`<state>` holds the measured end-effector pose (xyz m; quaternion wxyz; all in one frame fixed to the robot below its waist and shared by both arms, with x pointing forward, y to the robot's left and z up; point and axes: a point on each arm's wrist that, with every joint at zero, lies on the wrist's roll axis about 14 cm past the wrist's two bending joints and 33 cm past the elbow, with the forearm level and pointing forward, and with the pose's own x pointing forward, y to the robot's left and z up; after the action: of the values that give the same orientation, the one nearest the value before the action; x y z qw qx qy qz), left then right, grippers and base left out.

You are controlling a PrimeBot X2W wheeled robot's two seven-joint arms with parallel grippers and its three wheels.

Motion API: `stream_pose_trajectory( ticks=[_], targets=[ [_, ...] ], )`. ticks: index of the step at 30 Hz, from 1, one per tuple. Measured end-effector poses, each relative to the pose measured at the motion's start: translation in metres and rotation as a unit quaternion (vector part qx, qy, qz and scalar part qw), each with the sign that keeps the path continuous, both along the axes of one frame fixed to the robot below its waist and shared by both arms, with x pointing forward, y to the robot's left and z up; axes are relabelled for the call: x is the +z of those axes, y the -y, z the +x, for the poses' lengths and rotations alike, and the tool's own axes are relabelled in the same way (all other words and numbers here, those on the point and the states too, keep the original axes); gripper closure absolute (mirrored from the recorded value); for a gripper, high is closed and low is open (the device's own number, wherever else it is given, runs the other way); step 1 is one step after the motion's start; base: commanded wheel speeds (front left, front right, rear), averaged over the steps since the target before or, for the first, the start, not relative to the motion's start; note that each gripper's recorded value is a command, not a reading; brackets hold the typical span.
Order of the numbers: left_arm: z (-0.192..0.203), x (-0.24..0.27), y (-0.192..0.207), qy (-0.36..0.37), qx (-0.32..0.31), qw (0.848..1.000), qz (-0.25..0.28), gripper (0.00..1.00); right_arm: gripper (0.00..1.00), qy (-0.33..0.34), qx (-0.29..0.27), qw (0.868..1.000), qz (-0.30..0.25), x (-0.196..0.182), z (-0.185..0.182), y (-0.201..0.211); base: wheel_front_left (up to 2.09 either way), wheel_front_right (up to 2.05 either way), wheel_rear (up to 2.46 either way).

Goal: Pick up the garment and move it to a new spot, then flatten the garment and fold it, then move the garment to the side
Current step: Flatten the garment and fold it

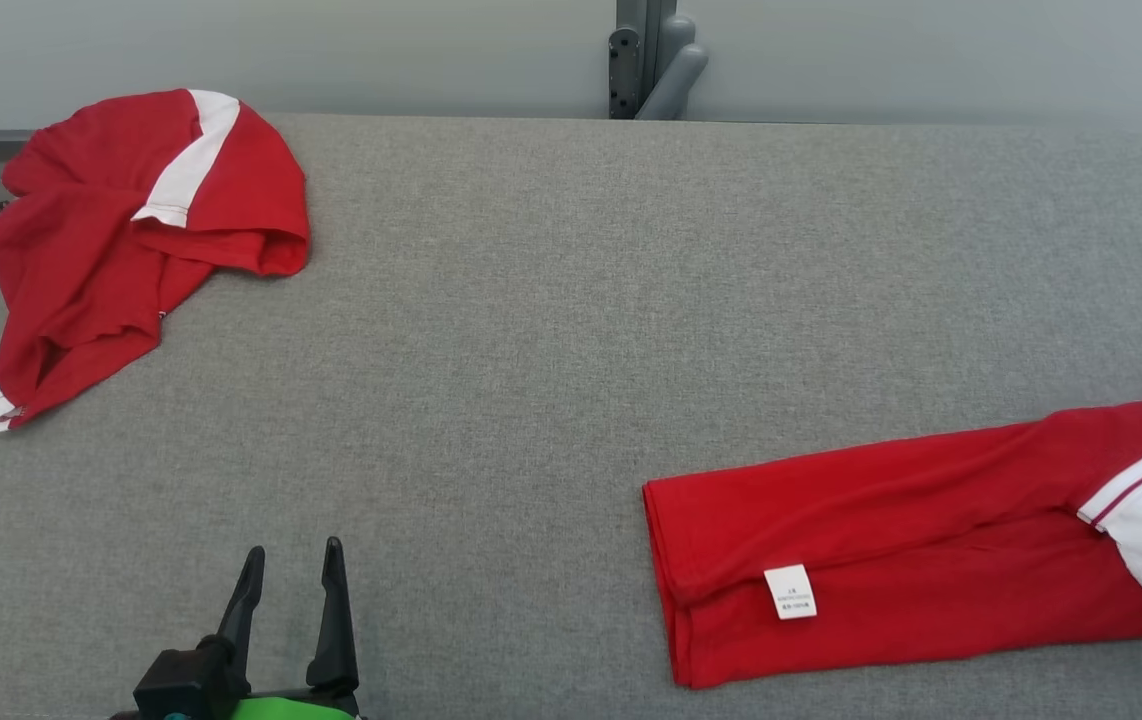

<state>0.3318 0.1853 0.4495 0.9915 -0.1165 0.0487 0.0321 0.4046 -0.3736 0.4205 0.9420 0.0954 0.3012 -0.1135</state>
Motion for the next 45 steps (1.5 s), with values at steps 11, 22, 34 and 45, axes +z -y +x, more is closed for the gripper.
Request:
stream_pose_trajectory(
  ticks=[11,22,34,45],
  targets=[
    [0.0,-0.002,0.014,-0.003,-0.017,1.0,-0.006,0.0,1.0,0.114,0.27,0.949,0.115,0.084,0.006,-0.19,0.0,0.0,0.0],
    [0.012,-0.003,0.031,-0.003,-0.05,0.999,-0.001,0.0,1.0,0.056,0.388,0.907,0.156,0.043,-0.047,-0.32,0.0,0.0,0.0],
    [0.008,-0.006,0.024,-0.01,-0.028,0.999,-0.016,0.0,1.0,0.017,0.445,0.885,0.135,0.02,-0.057,-0.355,0.0,0.0,0.0],
    [0.004,-0.007,0.01,-0.012,-0.005,1.0,-0.014,0.0,0.0,0.122,0.469,0.862,0.151,0.081,-0.055,-0.357,0.0,0.0,0.0]
  ],
)
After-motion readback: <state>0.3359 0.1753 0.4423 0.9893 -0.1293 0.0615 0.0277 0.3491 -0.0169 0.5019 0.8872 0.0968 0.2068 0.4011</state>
